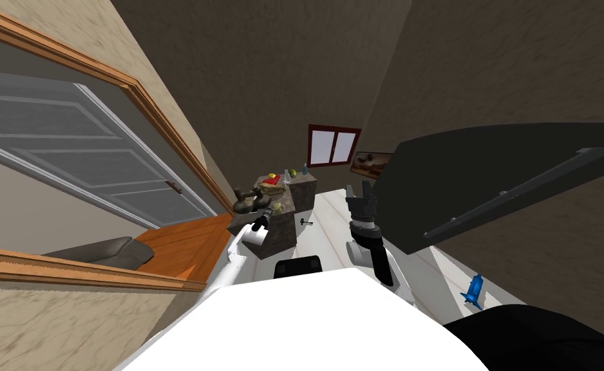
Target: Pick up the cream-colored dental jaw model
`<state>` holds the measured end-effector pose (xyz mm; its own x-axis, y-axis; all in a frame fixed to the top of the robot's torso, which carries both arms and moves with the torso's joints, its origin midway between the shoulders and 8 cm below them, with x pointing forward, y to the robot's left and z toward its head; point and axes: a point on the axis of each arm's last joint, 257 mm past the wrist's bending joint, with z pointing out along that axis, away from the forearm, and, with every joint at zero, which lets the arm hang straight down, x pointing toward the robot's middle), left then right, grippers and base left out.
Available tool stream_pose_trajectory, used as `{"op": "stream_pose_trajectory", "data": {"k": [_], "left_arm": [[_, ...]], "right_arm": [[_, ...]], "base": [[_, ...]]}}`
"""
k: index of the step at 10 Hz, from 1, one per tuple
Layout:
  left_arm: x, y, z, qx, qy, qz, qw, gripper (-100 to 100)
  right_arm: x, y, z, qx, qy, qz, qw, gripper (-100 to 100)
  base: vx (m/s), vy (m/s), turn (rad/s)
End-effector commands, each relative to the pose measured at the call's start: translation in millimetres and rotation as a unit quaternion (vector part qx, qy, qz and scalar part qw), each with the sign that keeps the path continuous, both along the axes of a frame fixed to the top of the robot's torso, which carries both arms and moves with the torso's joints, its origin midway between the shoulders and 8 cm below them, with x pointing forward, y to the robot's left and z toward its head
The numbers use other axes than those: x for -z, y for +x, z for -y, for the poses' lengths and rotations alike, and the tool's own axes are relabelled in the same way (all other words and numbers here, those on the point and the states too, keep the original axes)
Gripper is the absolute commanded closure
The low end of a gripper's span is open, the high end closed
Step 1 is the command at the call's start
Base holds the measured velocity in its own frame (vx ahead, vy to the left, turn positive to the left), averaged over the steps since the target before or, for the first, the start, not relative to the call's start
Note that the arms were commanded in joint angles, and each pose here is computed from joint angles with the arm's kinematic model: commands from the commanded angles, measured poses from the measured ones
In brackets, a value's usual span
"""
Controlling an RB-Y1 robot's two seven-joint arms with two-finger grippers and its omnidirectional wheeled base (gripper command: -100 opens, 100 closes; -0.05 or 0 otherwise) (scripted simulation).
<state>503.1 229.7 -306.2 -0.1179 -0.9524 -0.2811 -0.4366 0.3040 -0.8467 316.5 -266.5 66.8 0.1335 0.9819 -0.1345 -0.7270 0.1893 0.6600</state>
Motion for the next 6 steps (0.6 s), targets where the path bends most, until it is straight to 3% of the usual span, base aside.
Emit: {"op": "stream_pose_trajectory", "data": {"k": [1,3,5,6], "left_arm": [[8,-18,1.5,-0.005,-0.006,-0.015,0.9999,100],[-19,-13,9.2,0.002,-0.013,0.012,0.9998,100],[-18,-13,9.1,0.001,-0.013,0.011,0.9999,100],[-19,-13,9.9,0.002,-0.013,0.012,0.9998,0]], "right_arm": [[0,0,0,0.0,0.0,0.0,1.0,0],[0,0,0,0.0,0.0,0.0,1.0,0],[0,0,0,0.0,0.0,0.0,1.0,0],[0,0,0,0.0,0.0,0.0,1.0,0]], "base": [[0.074,0.0,0.014],[0.016,-0.001,0.002],[0.0,0.0,0.0],[0.0,0.0,0.0]]}}
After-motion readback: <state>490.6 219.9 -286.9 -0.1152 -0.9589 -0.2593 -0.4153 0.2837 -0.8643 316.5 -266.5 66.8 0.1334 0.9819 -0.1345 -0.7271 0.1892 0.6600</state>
